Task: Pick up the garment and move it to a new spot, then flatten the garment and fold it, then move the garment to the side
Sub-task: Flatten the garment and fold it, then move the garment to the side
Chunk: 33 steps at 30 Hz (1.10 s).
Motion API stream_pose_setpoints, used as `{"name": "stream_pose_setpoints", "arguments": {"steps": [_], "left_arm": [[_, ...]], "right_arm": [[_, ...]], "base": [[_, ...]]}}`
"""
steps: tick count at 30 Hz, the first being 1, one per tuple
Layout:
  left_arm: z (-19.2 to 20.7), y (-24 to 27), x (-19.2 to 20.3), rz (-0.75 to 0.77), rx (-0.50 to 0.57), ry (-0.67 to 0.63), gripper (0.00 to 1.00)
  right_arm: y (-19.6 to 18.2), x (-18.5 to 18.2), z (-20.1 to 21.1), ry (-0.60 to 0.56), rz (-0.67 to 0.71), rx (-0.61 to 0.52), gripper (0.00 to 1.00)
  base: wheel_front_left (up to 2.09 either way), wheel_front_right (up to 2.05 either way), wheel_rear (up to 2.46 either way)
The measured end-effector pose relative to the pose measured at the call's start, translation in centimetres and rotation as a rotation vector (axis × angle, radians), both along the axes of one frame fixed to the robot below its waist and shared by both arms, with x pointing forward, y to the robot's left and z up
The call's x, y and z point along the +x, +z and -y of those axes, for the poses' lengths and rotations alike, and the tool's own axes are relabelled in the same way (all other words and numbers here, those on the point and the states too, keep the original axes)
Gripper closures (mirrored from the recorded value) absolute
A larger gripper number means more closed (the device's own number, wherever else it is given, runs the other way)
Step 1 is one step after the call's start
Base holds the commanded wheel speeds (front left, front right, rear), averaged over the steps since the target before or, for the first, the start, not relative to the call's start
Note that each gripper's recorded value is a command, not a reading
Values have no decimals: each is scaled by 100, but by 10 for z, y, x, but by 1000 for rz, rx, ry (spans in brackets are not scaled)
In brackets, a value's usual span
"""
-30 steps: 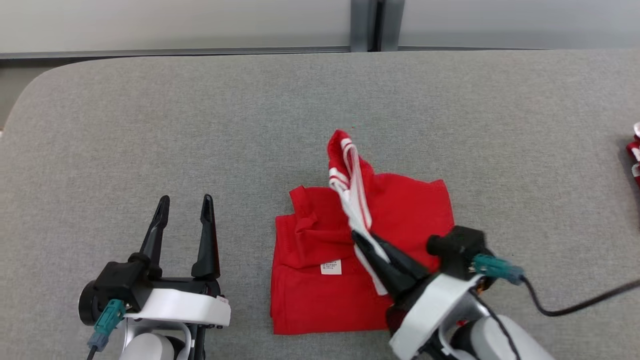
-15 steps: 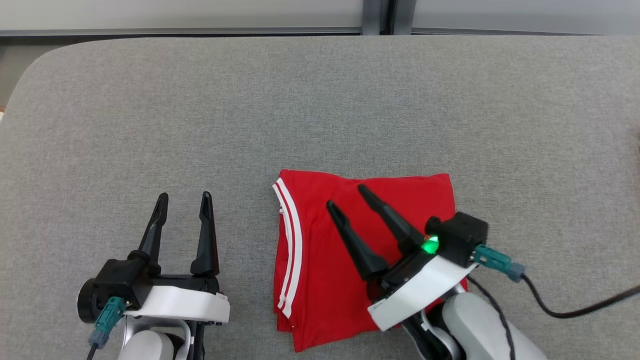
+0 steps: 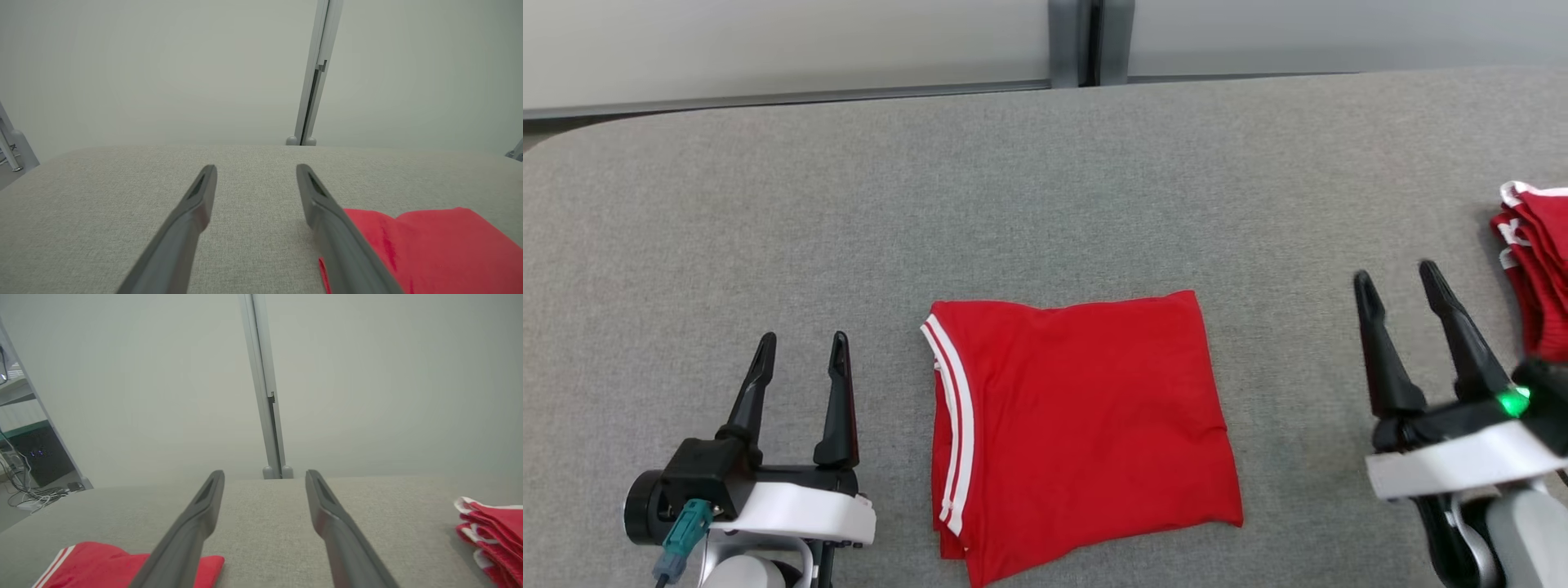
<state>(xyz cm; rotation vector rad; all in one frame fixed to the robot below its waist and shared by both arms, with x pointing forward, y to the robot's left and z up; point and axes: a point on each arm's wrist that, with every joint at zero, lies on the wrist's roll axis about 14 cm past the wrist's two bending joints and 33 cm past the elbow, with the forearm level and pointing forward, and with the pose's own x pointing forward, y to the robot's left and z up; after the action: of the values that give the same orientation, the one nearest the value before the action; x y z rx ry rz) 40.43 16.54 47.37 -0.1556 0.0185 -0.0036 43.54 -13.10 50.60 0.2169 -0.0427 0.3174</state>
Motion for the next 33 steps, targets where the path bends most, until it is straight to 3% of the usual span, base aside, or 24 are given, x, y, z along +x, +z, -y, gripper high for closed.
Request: {"name": "stream_pose_setpoints", "arguments": {"steps": [6,21,33], "left_arm": [[-2,3,-10,1,15,-5,0],[-21,12,-65,-11,47,26,0],[-26,21,-72,7,53,44,0]], "right_arm": [[-4,-28,31,-72,-38,-74,0],[19,-92,39,-104,-34,-97,0],[27,-103,44,-136,-27,-96,0]], "base": [[0,0,0],[0,0,0],[0,0,0]]}}
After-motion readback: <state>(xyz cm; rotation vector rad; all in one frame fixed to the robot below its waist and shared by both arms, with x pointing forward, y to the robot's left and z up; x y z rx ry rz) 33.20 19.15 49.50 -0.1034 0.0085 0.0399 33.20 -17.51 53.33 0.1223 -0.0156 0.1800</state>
